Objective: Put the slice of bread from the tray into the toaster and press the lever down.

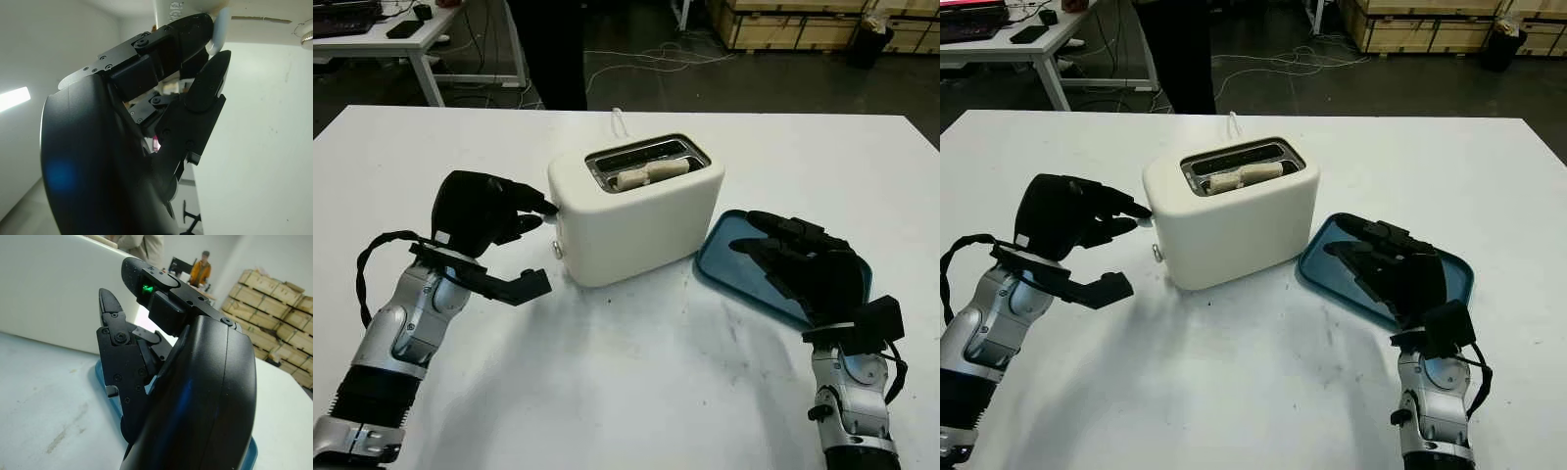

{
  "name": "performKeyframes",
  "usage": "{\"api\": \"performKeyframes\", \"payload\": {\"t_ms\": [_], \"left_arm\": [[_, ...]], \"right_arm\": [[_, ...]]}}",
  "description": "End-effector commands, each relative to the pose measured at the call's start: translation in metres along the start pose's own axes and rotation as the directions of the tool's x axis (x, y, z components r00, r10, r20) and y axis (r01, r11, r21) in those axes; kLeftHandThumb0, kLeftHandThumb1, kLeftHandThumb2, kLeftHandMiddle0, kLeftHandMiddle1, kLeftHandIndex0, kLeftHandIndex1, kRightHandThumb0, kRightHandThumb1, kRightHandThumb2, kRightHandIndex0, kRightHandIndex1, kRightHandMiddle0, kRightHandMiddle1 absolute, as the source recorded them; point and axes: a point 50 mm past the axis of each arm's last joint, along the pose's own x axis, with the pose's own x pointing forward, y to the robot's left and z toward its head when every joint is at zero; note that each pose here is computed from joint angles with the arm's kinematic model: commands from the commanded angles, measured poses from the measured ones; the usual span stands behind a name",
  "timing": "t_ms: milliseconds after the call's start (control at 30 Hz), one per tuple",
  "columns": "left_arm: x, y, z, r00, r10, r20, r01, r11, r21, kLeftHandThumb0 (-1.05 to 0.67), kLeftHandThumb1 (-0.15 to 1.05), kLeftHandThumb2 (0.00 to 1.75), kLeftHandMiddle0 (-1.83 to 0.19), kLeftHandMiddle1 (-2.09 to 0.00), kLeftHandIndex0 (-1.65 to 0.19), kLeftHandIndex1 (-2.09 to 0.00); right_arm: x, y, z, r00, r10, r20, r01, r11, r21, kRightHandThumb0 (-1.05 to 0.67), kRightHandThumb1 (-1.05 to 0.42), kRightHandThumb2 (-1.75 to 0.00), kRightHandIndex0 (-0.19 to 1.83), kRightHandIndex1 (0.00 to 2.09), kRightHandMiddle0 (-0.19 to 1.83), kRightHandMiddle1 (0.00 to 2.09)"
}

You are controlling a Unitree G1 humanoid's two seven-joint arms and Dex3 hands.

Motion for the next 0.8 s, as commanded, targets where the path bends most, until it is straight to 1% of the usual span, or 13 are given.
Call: {"api": "performKeyframes", "payload": {"t_ms": [0, 133, 267, 333, 367, 433, 500, 567, 600, 667, 767], "left_arm": [[0.003, -0.01, 0.004, 1.0, -0.026, -0.011, 0.026, 1.0, -0.014, -0.15, 0.71, 0.0, -1.19, -0.99, -1.4, 0.0], [0.003, -0.026, 0.009, 0.998, -0.04, -0.046, 0.037, 0.996, -0.077, -0.12, 0.73, 0.01, -1.17, -1.02, -1.39, 0.0], [-0.002, -0.047, 0.021, 0.994, -0.083, -0.071, 0.072, 0.988, -0.14, -0.15, 0.74, 0.01, -1.11, -1.03, -1.37, 0.0], [-0.008, -0.062, 0.029, 0.992, -0.102, -0.079, 0.085, 0.977, -0.196, -0.13, 0.74, 0.01, -1.12, -1.07, -1.38, -0.01], [-0.012, -0.069, 0.032, 0.988, -0.126, -0.09, 0.103, 0.969, -0.224, -0.12, 0.74, 0.01, -1.09, -1.17, -1.36, 0.0], [-0.02, -0.082, 0.04, 0.981, -0.164, -0.105, 0.132, 0.956, -0.26, -0.12, 0.75, 0.01, -1.06, -1.23, -1.35, -0.01], [-0.032, -0.095, 0.055, 0.975, -0.192, -0.112, 0.151, 0.94, -0.305, -0.13, 0.76, 0.01, -1.05, -1.25, -1.37, -0.02], [-0.042, -0.105, 0.07, 0.968, -0.224, -0.113, 0.17, 0.917, -0.362, -0.12, 0.77, 0.01, -1.0, -1.33, -1.37, -0.02], [-0.046, -0.11, 0.077, 0.963, -0.247, -0.113, 0.186, 0.903, -0.387, -0.1, 0.78, 0.01, -0.97, -1.32, -1.36, -0.02], [-0.051, -0.113, 0.084, 0.952, -0.285, -0.114, 0.213, 0.882, -0.421, -0.09, 0.8, 0.02, -0.94, -1.24, -1.34, -0.01], [-0.054, -0.113, 0.084, 0.945, -0.306, -0.116, 0.229, 0.871, -0.436, -0.1, 0.82, 0.02, -0.94, -1.2, -1.33, -0.01]], "right_arm": [[-0.002, -0.002, 0.003, 1.0, 0.001, 0.021, -0.001, 1.0, 0.005, -0.22, -0.92, -0.02, 0.86, 0.67, 1.04, 0.0], [-0.003, -0.003, 0.004, 1.0, 0.011, 0.028, -0.012, 1.0, 0.017, -0.22, -0.92, -0.03, 0.85, 0.66, 1.04, 0.0], [-0.005, -0.004, 0.005, 0.999, 0.017, 0.037, -0.018, 1.0, 0.022, -0.22, -0.92, -0.02, 0.85, 0.66, 1.04, 0.0], [-0.006, -0.004, 0.006, 0.999, 0.019, 0.036, -0.02, 0.999, 0.026, -0.22, -0.92, -0.02, 0.84, 0.66, 1.04, 0.0], [-0.007, -0.005, 0.006, 0.999, 0.021, 0.037, -0.022, 0.999, 0.031, -0.22, -0.92, -0.02, 0.84, 0.66, 1.04, 0.0], [-0.009, -0.005, 0.005, 0.999, 0.021, 0.033, -0.023, 0.999, 0.044, -0.23, -0.92, -0.02, 0.84, 0.65, 1.04, 0.0], [-0.01, -0.004, 0.004, 1.0, 0.022, 0.022, -0.023, 0.998, 0.051, -0.24, -0.92, -0.02, 0.84, 0.65, 1.04, 0.0], [-0.011, -0.004, 0.004, 1.0, 0.026, 0.013, -0.026, 0.998, 0.05, -0.25, -0.92, -0.02, 0.85, 0.65, 1.04, 0.0], [-0.011, -0.003, 0.004, 1.0, 0.029, 0.011, -0.029, 0.998, 0.051, -0.24, -0.92, -0.02, 0.85, 0.64, 1.04, 0.0], [-0.01, -0.002, 0.004, 0.999, 0.034, 0.011, -0.035, 0.998, 0.057, -0.23, -0.92, -0.02, 0.84, 0.64, 1.04, 0.0], [-0.009, 0.0, 0.003, 0.999, 0.039, 0.004, -0.039, 0.997, 0.064, -0.22, -0.92, -0.03, 0.83, 0.63, 1.04, 0.0]]}}
